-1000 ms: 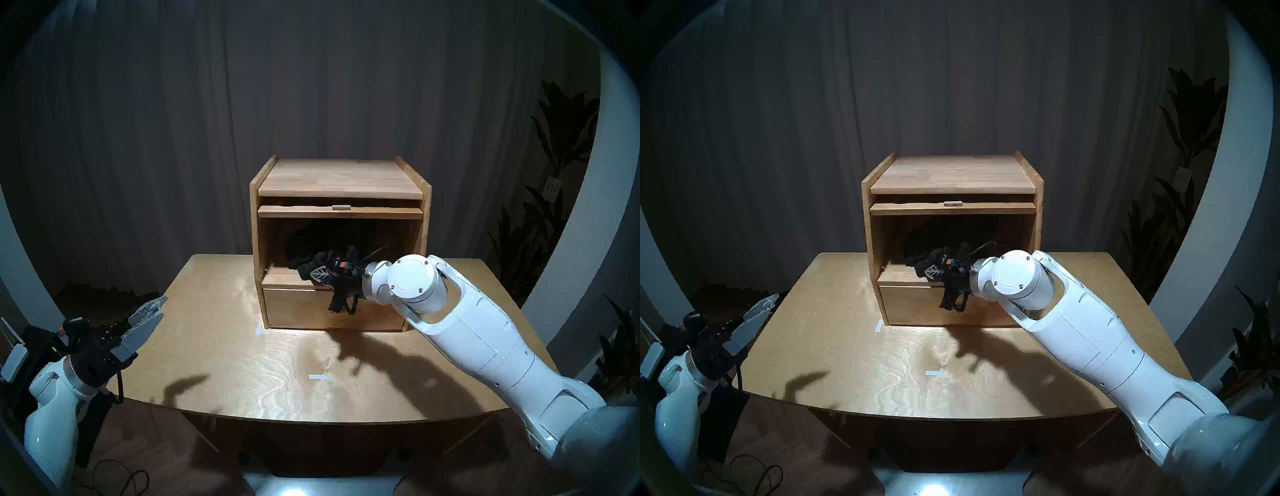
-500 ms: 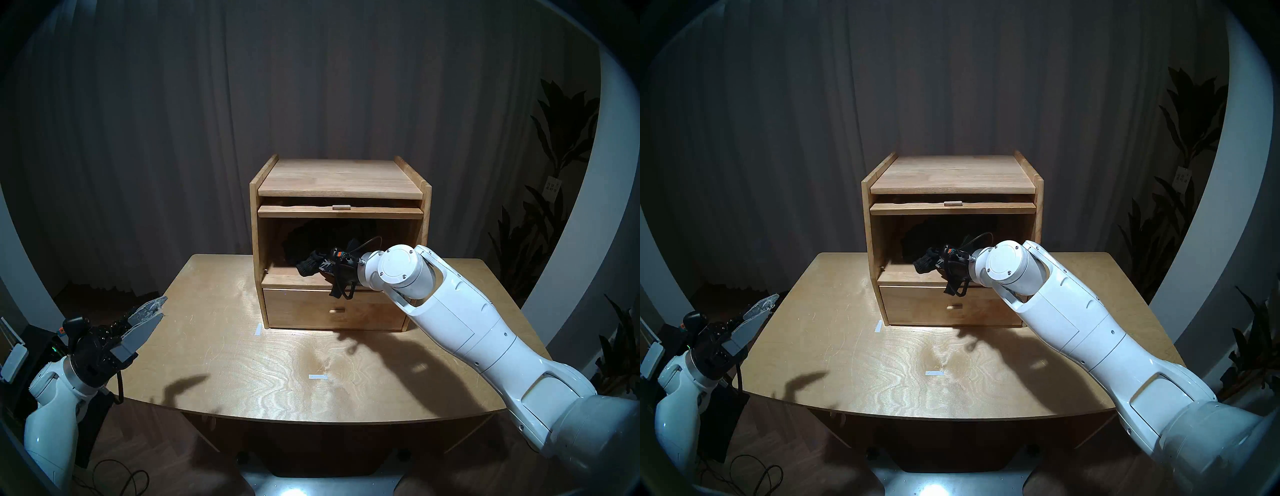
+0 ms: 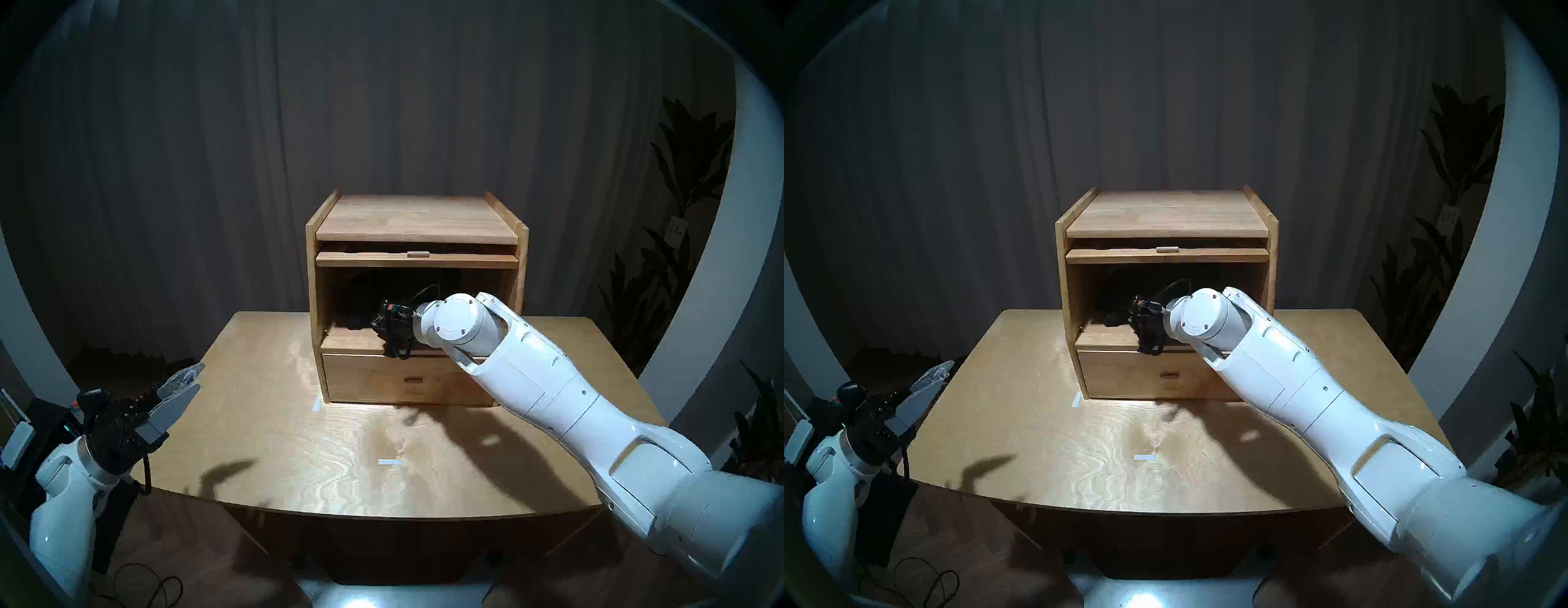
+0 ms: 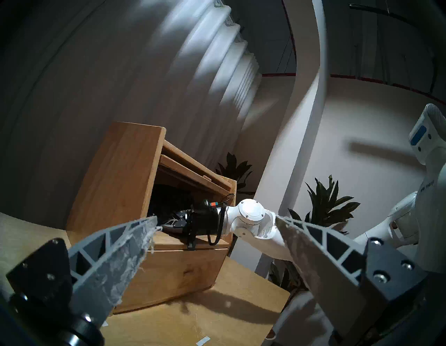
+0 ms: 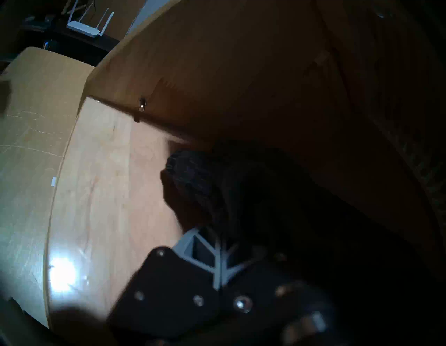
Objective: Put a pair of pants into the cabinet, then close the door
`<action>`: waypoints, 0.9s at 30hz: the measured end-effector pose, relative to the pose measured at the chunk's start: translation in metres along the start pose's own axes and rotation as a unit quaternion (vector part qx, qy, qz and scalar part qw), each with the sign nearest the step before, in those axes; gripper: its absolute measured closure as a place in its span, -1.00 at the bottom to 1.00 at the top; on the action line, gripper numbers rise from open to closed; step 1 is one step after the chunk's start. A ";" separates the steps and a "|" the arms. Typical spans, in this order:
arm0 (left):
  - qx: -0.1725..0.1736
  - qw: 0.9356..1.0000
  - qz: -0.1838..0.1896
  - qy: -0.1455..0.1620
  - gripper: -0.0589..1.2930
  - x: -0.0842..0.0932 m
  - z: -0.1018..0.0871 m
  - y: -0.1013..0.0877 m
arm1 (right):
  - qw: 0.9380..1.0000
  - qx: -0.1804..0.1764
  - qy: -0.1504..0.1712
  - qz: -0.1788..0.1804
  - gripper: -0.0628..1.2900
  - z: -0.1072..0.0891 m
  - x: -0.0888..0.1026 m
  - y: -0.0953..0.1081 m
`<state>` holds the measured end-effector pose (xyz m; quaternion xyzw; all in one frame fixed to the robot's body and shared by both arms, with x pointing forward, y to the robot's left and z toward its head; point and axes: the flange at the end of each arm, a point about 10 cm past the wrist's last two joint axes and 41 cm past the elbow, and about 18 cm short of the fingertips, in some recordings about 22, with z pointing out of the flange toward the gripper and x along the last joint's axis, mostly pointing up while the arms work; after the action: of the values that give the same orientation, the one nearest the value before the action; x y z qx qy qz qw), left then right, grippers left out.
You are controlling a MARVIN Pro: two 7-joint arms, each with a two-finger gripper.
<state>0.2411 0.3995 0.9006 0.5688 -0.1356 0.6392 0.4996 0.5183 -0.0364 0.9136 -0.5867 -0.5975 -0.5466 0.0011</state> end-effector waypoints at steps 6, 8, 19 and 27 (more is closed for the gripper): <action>0.000 1.000 0.000 0.000 -0.94 0.000 0.000 0.000 | 1.000 0.003 0.005 -0.007 0.95 0.011 0.007 0.006; 0.000 1.000 0.000 0.000 -0.94 0.000 0.000 0.000 | 1.000 0.004 0.007 -0.007 0.95 0.017 0.009 0.007; 0.000 1.000 0.000 0.000 -0.94 0.000 0.000 0.000 | 0.998 0.044 0.045 -0.017 0.95 -0.004 0.029 0.009; 0.000 1.000 0.000 0.000 -0.94 0.000 0.000 0.000 | 0.988 0.119 0.096 -0.009 -0.90 -0.021 0.045 -0.017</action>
<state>0.2412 0.3996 0.9002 0.5691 -0.1352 0.6390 0.4996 0.4788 -0.0136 0.9399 -0.5214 -0.6609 -0.5253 0.1238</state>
